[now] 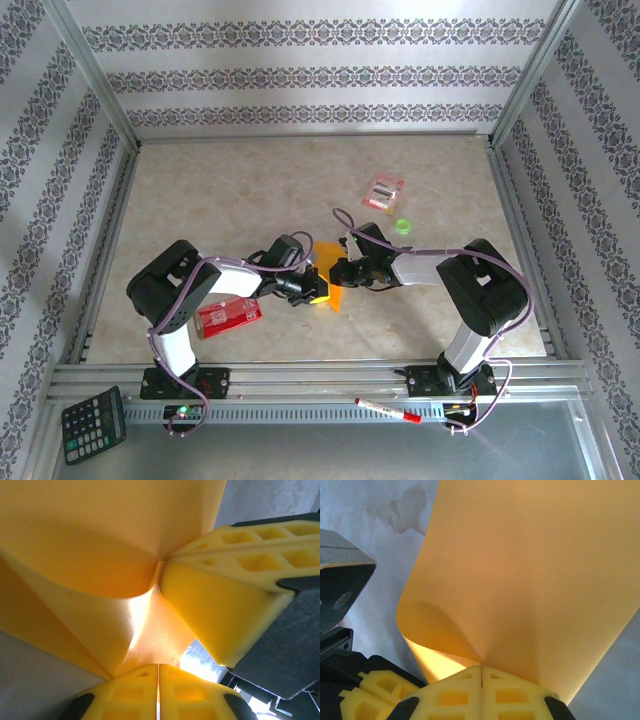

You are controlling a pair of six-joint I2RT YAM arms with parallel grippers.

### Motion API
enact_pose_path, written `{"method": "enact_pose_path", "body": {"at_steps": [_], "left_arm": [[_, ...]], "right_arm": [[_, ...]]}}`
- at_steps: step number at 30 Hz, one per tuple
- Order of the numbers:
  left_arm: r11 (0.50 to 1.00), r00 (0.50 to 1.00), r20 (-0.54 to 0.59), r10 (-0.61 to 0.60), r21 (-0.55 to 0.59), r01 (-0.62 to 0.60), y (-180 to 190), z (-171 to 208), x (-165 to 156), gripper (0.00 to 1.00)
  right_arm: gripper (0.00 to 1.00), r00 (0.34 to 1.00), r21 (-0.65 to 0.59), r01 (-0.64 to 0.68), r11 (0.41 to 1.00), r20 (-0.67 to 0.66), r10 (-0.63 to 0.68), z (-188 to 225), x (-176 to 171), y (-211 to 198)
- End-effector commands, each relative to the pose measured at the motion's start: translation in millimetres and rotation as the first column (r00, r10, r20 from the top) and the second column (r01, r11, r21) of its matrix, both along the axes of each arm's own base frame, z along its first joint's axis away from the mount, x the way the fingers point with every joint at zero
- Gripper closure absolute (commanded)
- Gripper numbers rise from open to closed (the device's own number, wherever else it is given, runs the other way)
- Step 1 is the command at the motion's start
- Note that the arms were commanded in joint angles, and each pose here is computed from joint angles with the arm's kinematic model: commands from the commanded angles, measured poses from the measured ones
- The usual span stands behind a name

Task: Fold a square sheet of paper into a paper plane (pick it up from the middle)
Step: Third fold the triangle at the center of the table.

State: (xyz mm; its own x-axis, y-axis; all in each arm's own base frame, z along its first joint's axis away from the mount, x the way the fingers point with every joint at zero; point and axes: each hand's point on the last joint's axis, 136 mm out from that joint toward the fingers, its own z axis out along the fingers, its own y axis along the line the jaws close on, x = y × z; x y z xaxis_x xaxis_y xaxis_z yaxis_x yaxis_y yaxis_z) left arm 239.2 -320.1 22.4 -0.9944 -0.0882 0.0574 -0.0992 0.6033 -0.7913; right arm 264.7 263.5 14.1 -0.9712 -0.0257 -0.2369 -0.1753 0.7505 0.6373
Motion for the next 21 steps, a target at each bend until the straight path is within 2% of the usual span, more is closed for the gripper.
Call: {"method": "enact_pose_path", "body": {"at_steps": [1,3,16,21], "left_arm": [[1.000,0.999,0.050,0.014,-0.011,-0.014,5,16,10,0.89],[1.000,0.998,0.060,0.016,-0.009,-0.016,8,21,15,0.89],[0.997,1.000,0.012,0.012,0.075,-0.013,22,-13,22,0.89],[0.997,0.999,0.046,0.015,0.074,-0.018,23,3,24,0.89]], "right_arm": [[1.00,0.994,-0.161,0.032,0.986,-0.100,-0.048,-40,-21,-35],[1.00,0.993,-0.161,0.031,0.986,-0.104,-0.049,-41,-22,-35],[1.00,0.993,-0.160,0.031,0.987,-0.107,-0.048,-42,-23,-35],[1.00,0.993,-0.161,0.029,0.986,-0.105,-0.046,-40,-22,-35]]}}
